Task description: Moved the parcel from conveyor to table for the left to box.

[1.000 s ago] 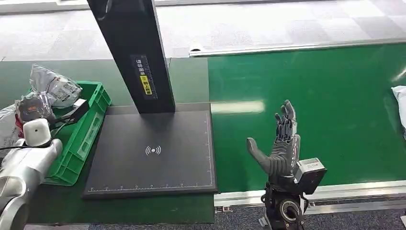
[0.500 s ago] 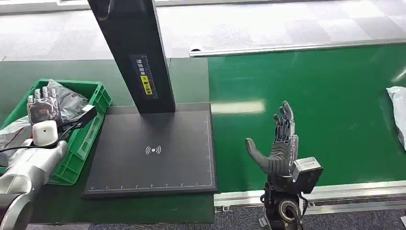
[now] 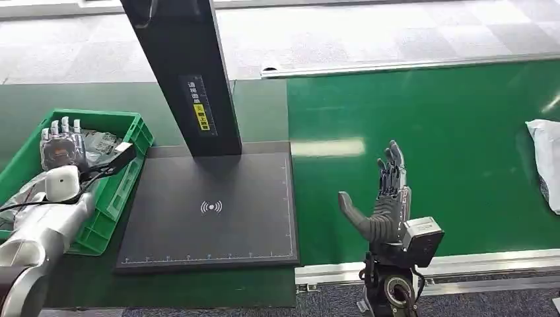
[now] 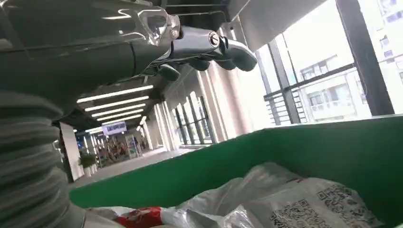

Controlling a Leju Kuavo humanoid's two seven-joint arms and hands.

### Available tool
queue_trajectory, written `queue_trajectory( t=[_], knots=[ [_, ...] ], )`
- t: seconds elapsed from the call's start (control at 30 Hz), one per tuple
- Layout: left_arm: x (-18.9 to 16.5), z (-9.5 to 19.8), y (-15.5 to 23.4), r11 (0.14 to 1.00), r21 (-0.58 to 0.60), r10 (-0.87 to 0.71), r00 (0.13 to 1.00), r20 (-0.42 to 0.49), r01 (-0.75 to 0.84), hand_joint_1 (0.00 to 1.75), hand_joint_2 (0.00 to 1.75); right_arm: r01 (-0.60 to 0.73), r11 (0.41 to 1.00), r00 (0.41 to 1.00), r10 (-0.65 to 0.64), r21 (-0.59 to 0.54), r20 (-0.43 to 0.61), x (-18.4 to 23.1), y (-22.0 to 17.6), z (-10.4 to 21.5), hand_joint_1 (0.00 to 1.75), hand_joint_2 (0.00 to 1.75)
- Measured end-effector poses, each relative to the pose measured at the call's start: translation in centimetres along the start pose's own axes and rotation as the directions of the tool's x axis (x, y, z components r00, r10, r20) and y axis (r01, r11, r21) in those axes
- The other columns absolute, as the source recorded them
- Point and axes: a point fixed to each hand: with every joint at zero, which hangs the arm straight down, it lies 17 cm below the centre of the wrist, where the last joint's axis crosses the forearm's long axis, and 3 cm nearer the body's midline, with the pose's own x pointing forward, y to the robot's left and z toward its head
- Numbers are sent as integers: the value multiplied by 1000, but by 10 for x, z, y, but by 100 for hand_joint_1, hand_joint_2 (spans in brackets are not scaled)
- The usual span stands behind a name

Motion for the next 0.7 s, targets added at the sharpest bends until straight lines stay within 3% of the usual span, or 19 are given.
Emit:
queue_trajectory(
  t=[0.13, 0.23, 0.3, 0.37, 0.4, 0.47, 0.6, 0.7],
  knots=[
    [12, 1, -4, 985, -39, 167, 986, 30, -165, 0, 175, -2, 1000, 1000, 2, 0, -2, -1, 0, 0, 0, 175],
    [34, 0, 5, 919, -56, 393, 915, 90, -389, 0, 175, -6, 1000, 1000, 6, 0, -8, -2, -1, 0, 0, 175],
    [68, 3, 27, 734, -102, 678, 716, 168, -671, 0, 175, -12, 1000, 1000, 12, -4, -16, -4, -3, 1, 0, 175],
    [104, 16, 51, 393, -193, 914, 359, 187, -899, 0, 175, -13, 1000, 1000, 13, -4, -28, -6, -5, 1, 0, 175],
    [120, 30, 60, 213, -244, 969, 172, 177, -946, 0, 175, -11, 1000, 999, 11, 3, -31, -7, -4, 1, 0, 175],
    [141, 66, 67, -62, -297, 984, -108, 141, -953, 0, 175, -3, 1000, 999, 3, 8, -40, -10, -2, 2, 0, 175],
    [187, 165, 62, -415, -423, 890, -456, -5, -806, 0, 175, -4, 1000, 997, 3, -3, -75, -20, -8, 5, 0, 175],
    [225, 247, 58, -493, -499, 849, -520, -96, -713, 0, 175, 1, 1000, 993, -1, -4, -115, -30, -8, 11, 0, 175]
  ],
)
